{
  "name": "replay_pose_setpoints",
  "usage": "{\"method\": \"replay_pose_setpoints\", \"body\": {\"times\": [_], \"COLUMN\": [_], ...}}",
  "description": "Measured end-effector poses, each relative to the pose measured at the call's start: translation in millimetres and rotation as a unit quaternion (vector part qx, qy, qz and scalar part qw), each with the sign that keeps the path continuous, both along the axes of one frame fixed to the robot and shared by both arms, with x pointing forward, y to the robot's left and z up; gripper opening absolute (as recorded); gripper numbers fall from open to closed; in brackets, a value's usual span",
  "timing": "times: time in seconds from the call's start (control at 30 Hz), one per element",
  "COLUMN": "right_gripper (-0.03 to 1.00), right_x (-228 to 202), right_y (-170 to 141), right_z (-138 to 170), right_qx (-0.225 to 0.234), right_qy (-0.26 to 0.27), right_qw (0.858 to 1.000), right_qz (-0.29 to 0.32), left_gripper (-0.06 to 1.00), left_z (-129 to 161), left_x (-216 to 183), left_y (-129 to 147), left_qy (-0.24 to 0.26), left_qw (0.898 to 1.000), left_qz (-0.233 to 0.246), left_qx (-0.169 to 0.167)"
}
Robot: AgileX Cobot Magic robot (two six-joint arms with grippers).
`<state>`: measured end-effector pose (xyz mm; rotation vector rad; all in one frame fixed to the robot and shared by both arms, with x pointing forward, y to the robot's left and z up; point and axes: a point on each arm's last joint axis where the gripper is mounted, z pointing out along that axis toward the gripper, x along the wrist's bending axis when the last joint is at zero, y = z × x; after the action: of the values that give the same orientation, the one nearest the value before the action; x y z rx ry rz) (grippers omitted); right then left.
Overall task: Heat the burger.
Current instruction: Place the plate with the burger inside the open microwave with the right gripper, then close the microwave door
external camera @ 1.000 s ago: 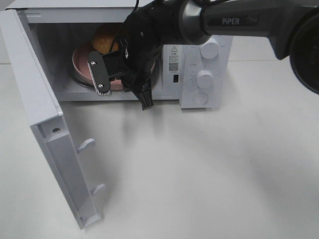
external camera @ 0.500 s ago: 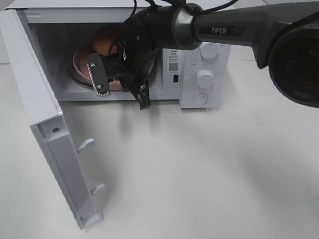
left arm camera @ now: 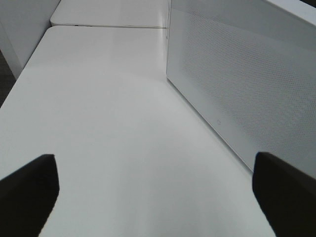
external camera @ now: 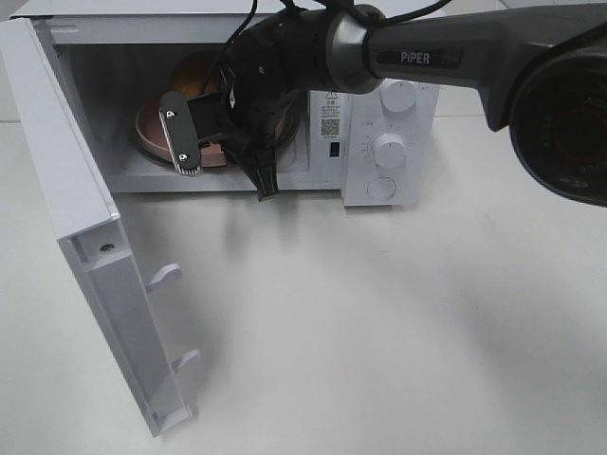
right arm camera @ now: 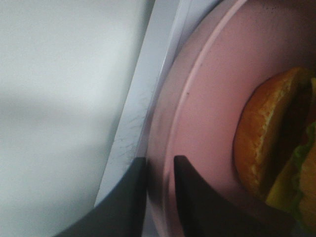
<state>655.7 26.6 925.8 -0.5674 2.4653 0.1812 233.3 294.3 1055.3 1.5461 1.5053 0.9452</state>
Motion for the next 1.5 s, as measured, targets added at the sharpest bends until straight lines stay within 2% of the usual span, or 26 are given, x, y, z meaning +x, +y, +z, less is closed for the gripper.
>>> {"method": "replay_pose_setpoints", "body": {"times": [0.03,0.13,0.6,0.7,0.73,0.77,0.8,0.83,0.9,1.07,1.5], "right_gripper": [0.3,0.36,0.43,0.49,0.53,0.53,0.59,0.59,0.67,0.76,0.76], "right_x": [0,0,-7,-13,-16,-16,-20,-20,-26,-36,-70], "right_y": [1,1,-3,-7,-9,-9,-12,-12,-16,-24,-51], "right_z": [0,0,5,11,14,14,14,14,16,22,35], "right_qx": [0.005,0.008,0.03,0.042,0.048,0.048,0.053,0.053,0.053,0.055,0.067], "right_qy": [-0.001,0.0,0.011,0.002,-0.002,-0.002,0.0,0.0,0.001,0.0,0.016], "right_qw": [1.0,1.0,0.999,0.999,0.999,0.999,0.998,0.998,0.998,0.998,0.997], "right_qz": [0.0,-0.001,-0.023,-0.019,-0.017,-0.017,-0.022,-0.022,-0.021,-0.02,-0.04], "left_gripper": [0.99,0.99,0.99,0.99,0.99,0.99,0.99,0.99,0.99,0.99,0.99], "left_z": [0,0,0,0,0,0,0,0,0,0,0], "left_x": [0,0,0,0,0,0,0,0,0,0,0], "left_y": [0,0,0,0,0,0,0,0,0,0,0], "left_qy": [0.0,0.0,0.0,0.0,0.0,0.0,0.0,0.0,0.0,0.0,0.0], "left_qw": [1.0,1.0,1.0,1.0,1.0,1.0,1.0,1.0,1.0,1.0,1.0], "left_qz": [0.0,0.0,0.0,0.0,0.0,0.0,0.0,0.0,0.0,0.0,0.0], "left_qx": [0.0,0.0,0.0,0.0,0.0,0.0,0.0,0.0,0.0,0.0,0.0]}}
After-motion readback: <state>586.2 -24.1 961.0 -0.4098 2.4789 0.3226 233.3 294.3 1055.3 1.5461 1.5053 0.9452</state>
